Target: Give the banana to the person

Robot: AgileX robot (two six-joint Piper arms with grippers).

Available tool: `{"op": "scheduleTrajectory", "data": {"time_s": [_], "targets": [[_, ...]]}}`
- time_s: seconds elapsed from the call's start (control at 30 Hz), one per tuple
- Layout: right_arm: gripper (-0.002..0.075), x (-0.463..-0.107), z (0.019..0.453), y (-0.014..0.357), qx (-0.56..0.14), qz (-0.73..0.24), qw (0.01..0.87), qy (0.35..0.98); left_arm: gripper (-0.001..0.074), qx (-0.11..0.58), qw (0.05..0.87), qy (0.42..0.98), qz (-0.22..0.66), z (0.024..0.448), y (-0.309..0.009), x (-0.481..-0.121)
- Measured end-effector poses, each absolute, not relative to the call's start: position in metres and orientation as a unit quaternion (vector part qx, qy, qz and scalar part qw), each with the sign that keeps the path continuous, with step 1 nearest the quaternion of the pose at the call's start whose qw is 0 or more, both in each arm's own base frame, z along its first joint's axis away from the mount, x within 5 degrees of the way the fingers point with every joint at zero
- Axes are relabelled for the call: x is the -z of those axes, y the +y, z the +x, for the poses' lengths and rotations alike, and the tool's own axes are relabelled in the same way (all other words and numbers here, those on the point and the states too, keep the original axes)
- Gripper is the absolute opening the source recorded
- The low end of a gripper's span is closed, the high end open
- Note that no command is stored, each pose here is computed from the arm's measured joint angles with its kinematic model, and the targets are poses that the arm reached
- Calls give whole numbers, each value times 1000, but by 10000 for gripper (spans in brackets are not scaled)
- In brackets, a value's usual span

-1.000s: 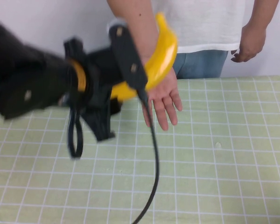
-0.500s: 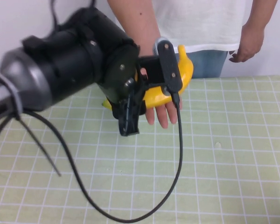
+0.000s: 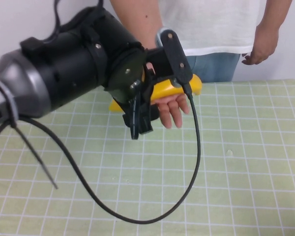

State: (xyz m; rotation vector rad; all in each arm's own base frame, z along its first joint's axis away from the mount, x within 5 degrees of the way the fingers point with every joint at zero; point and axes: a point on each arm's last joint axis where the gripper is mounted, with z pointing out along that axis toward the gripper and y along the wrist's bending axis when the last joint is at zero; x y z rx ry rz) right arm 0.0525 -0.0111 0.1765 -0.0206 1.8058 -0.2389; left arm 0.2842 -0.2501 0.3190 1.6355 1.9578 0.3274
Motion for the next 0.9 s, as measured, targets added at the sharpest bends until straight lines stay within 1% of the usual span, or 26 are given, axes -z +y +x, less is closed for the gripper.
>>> {"op": "scheduleTrajectory", "data": {"time_s": [0.1, 0.2, 0.27, 0.3, 0.4, 0.43, 0.5, 0.6, 0.7, 0.77, 0.9], "targets": [[-7, -177, 52, -11, 104, -9, 613, 783, 522, -131, 294, 739, 592, 279, -242, -333], [-7, -177, 52, -11, 104, -9, 613, 783, 515, -142, 315, 747, 568, 269, -227, -357], [-7, -177, 52, -11, 104, -9, 613, 783, 468, -141, 328, 755, 549, 260, -216, -373], [-7, -177, 52, -11, 104, -9, 613, 783, 412, -140, 335, 759, 541, 254, -210, -382], [-7, -177, 52, -11, 104, -9, 613, 783, 166, -135, 346, 771, 518, 235, -189, -406], [-7, -177, 52, -11, 104, -9, 613, 783, 109, -129, 349, 776, 509, 227, -181, -414], [-7, -177, 52, -11, 104, -9, 613, 783, 46, -116, 359, 787, 488, 213, -168, -427], [-7, -177, 52, -11, 104, -9, 613, 783, 12, -82, 383, 799, 456, 190, -148, -445], [-7, -177, 52, -11, 104, -9, 613, 783, 2, -41, 398, 805, 438, 166, -131, -448], [-7, -177, 52, -11, 104, -9, 613, 783, 0, -12, 403, 808, 430, 151, -121, -445], [-7, -177, 52, -11, 104, -9, 613, 783, -1, 44, 416, 811, 410, 118, -98, -427]]}}
